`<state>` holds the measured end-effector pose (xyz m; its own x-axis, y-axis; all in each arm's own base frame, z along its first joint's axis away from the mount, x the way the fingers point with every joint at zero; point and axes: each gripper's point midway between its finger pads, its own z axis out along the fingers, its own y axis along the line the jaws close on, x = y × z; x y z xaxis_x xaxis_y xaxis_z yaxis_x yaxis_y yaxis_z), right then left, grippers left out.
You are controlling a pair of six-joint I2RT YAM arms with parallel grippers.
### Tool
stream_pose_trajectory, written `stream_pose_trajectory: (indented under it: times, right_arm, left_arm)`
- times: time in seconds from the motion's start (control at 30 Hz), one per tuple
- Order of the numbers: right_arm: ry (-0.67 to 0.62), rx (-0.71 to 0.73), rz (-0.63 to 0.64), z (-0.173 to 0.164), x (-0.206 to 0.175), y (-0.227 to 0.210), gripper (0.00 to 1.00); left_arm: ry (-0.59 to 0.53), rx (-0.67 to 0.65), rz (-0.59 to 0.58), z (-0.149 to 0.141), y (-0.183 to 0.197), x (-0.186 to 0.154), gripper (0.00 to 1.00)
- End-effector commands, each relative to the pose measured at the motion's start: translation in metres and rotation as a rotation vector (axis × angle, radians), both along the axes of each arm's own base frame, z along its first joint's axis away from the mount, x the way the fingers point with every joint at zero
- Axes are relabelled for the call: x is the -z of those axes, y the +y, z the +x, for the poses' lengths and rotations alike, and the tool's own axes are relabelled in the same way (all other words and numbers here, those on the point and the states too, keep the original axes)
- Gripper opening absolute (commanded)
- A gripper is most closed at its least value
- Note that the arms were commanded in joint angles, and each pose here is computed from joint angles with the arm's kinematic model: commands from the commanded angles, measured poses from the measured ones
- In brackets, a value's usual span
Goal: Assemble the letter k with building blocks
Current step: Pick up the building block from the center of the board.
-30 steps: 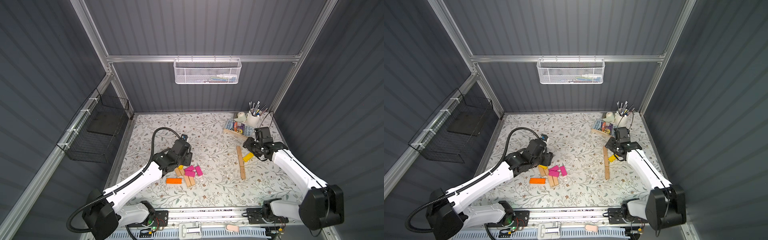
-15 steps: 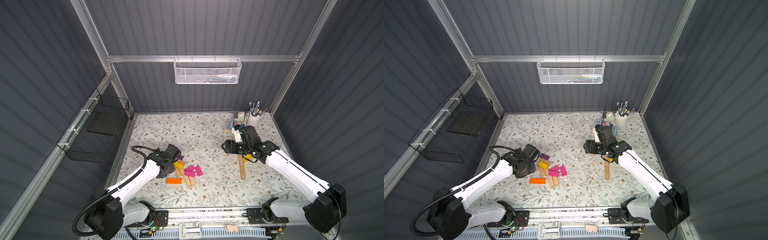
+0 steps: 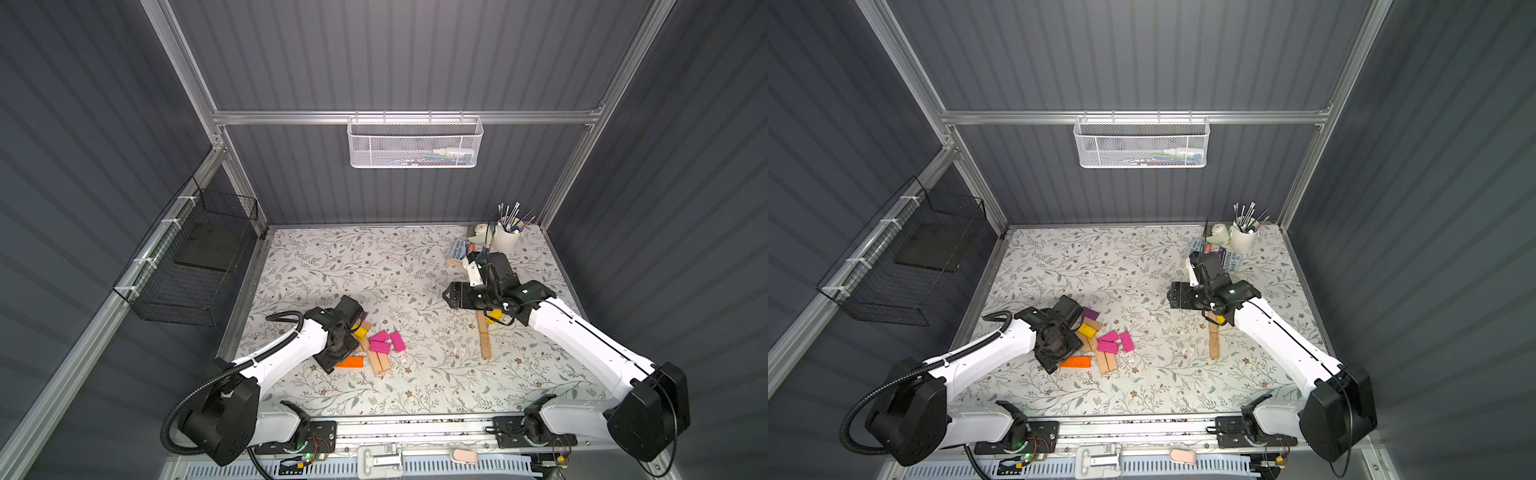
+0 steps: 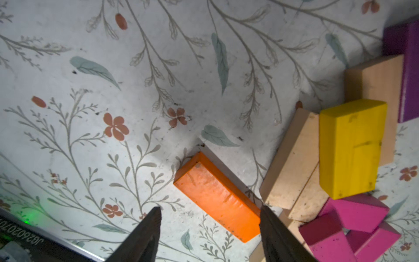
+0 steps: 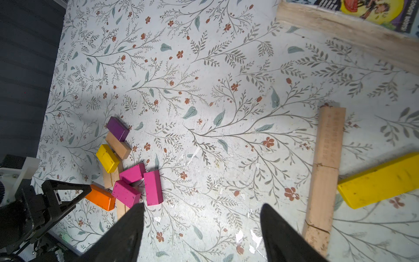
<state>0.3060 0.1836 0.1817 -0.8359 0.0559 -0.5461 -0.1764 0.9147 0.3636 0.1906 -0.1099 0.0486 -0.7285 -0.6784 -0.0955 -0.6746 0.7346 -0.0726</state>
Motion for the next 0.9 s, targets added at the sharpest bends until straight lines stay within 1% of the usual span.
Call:
stream_pose_trajectory:
  times: [0.0,0.17,0.27,0.4,0.47,0.53,0.6,0.87]
  right_arm:
    - [-0.022,0.0,-0.018,-0.001,-0.007,-0.003,0.81]
    - [-0.027,0.0,-0.017,0.0,-0.011,-0.002,0.81]
    - [-0.032,0.008,-0.026,0.0,-0.012,-0.005,0.81]
    - [-0.035,0.012,-0.034,-0.002,-0.013,-0.008,0.81]
    - [-0.037,0.018,-0.039,-0.002,-0.013,-0.01,0.81]
    - [-0.038,0.02,-0.044,-0.002,-0.012,-0.011,0.81]
    - [-0.04,0.023,-0.048,-0.002,-0.013,-0.011,0.81]
    - [-0.049,0.032,-0.056,-0.001,-0.015,-0.014,0.82]
  left_arm:
    - [0.05,-0.047,-0.007,-0.01,-0.001,0.011,0.7]
    - [0.071,-0.055,0.004,-0.01,-0.002,0.016,0.7]
    - [0.069,-0.054,-0.007,-0.009,-0.004,0.021,0.71]
    - [0.097,-0.052,-0.015,-0.011,-0.007,0.029,0.71]
    - [0.104,-0.046,-0.017,-0.012,-0.008,0.031,0.66]
    - [0.101,-0.046,-0.017,-0.011,-0.008,0.031,0.57]
    - [0.099,-0.046,-0.017,-0.012,-0.008,0.032,0.5]
    - [0.112,-0.039,-0.003,-0.017,-0.004,0.036,0.29]
